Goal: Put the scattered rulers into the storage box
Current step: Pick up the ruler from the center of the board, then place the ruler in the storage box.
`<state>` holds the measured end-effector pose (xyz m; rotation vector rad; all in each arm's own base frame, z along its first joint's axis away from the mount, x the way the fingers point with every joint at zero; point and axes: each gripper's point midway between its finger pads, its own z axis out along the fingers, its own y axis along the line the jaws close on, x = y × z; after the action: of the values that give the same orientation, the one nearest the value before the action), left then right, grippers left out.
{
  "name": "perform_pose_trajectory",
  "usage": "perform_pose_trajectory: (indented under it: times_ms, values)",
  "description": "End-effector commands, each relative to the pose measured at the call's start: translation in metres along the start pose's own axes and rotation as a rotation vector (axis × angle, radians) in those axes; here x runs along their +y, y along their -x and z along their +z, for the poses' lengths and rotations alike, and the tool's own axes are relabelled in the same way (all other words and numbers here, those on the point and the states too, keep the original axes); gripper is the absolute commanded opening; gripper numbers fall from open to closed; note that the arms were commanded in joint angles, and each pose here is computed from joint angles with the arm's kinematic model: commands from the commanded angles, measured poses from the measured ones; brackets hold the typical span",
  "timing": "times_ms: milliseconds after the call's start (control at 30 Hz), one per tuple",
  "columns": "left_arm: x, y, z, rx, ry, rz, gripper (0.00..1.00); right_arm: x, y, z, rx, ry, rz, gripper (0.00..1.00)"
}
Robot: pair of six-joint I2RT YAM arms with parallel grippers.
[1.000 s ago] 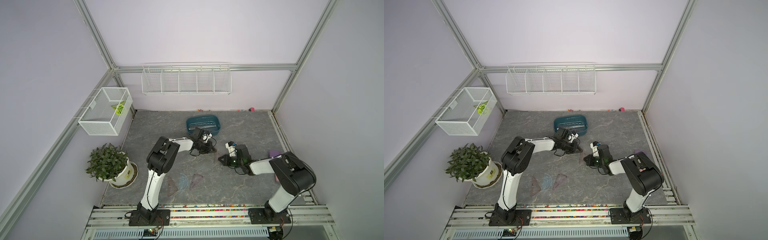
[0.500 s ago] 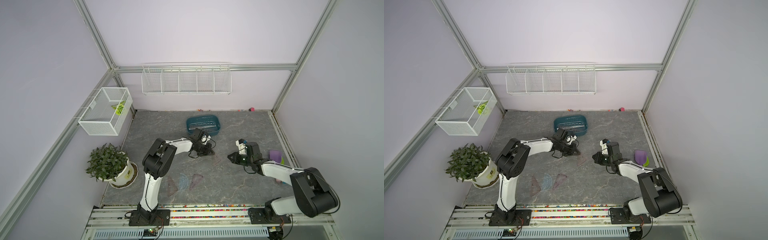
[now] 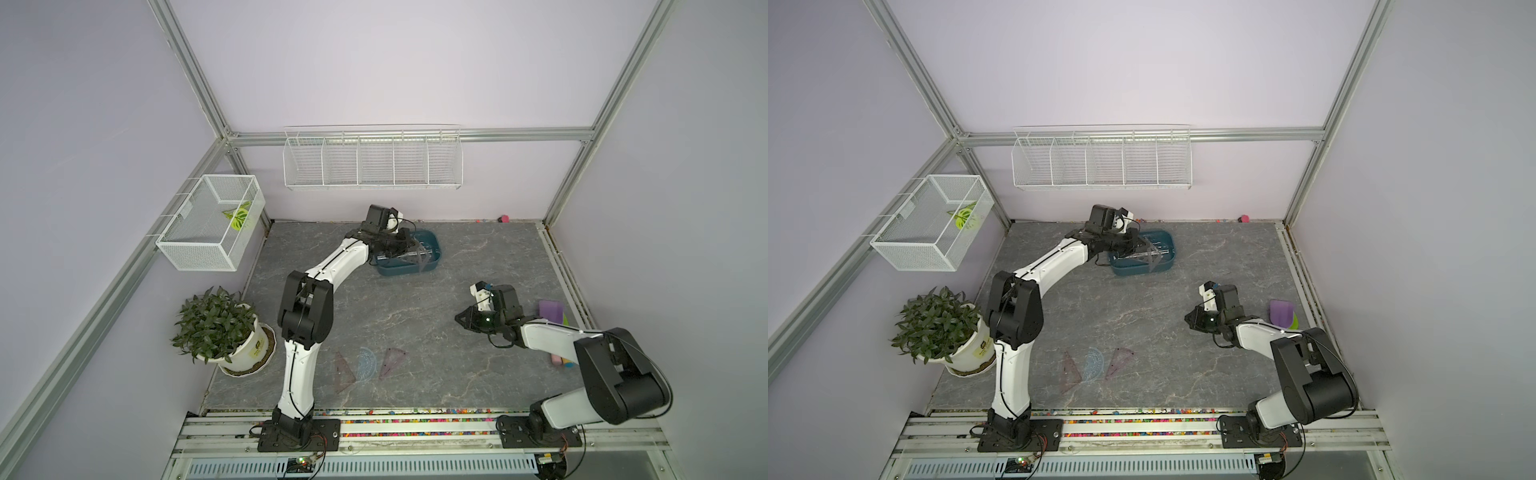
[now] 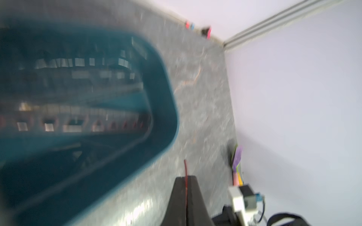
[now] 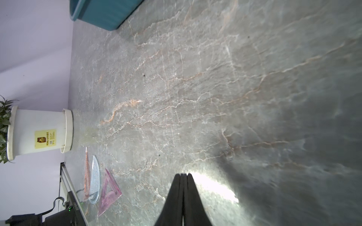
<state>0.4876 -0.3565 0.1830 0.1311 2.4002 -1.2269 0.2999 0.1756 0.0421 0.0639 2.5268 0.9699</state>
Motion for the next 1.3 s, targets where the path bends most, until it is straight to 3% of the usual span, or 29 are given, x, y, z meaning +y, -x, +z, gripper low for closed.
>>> perform_pose_trajectory:
  times_ms: [0,333,933,1067,1267]
  values:
    - [0.035,-0.001,0.024,0.047,0.061,-0.080,0.00,0.008,0.008,0.005,-0.005,0.051,-0.001,0.09]
    - [0.058,0.033,0.059,-0.012,0.048,-0.097,0.00,0.000,0.004,0.017,0.028,0.097,0.051,0.08]
    - [0.088,0.018,0.096,0.010,0.044,-0.132,0.00,-0.007,0.006,0.017,0.020,0.108,0.078,0.08]
    - [0.087,0.012,0.099,0.028,0.041,-0.128,0.16,-0.007,0.005,0.016,0.021,0.107,0.075,0.08]
    - [0.067,0.011,0.083,0.023,0.062,-0.068,0.56,-0.005,0.010,0.012,0.009,0.101,0.059,0.13]
